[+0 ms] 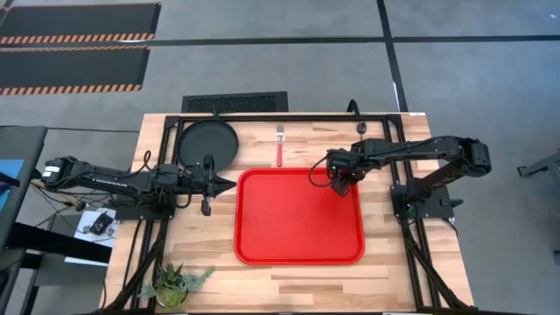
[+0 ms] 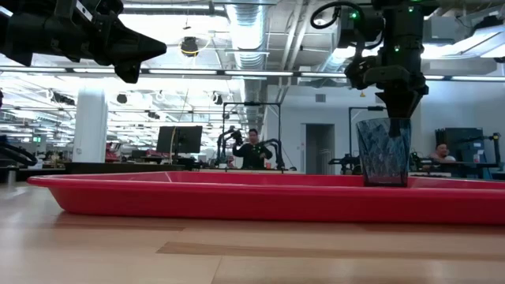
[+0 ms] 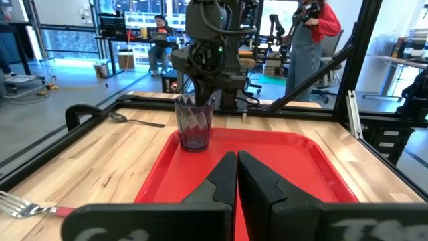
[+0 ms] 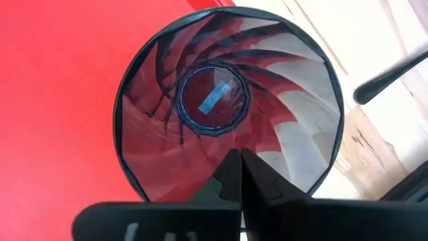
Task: Pick and place plate/cup/fork/spoon on tray
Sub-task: Put the blue glass to the top right of the red serving tray, then put the black spoon to the left of the red serving tray
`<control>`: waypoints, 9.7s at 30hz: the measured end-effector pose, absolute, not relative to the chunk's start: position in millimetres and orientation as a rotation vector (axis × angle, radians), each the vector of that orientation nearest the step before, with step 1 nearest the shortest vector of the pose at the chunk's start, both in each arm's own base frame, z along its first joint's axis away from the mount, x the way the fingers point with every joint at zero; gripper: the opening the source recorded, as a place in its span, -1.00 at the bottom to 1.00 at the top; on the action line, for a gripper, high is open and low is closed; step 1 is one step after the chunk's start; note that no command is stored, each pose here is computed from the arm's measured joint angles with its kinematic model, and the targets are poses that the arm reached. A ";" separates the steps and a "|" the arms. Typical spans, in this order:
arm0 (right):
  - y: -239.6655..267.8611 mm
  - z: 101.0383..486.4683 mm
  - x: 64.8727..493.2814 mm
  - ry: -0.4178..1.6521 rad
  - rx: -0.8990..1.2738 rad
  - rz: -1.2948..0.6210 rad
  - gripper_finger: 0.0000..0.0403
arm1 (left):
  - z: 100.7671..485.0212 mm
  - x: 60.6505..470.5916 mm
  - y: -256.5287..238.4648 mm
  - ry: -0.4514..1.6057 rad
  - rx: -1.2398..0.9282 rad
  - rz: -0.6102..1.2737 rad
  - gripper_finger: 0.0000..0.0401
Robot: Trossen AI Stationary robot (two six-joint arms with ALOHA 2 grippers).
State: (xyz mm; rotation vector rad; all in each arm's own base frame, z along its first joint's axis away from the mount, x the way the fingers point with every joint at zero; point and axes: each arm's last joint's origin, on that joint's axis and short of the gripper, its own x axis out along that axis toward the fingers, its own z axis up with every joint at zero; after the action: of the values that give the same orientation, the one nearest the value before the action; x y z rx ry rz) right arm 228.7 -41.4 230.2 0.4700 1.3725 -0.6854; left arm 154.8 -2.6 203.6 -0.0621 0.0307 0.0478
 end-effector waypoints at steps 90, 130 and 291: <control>-240.1 148.3 161.7 0.975 0.873 -1.348 -0.41 | 200.0 154.6 -2.7 0.066 -0.124 0.050 -1.00; -276.6 179.5 128.0 0.964 0.893 -1.238 -0.02 | 199.6 154.6 -2.8 0.070 -0.122 0.050 -1.00; 30.4 214.3 409.5 0.630 0.756 -0.660 -0.93 | 200.6 154.4 -1.2 0.056 -0.177 0.107 -1.00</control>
State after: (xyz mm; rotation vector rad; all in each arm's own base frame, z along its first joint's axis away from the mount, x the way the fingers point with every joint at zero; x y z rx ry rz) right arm 409.5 30.4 214.3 0.7560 0.6302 -0.6604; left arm 154.4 -1.2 200.6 -0.1767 0.0557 0.1073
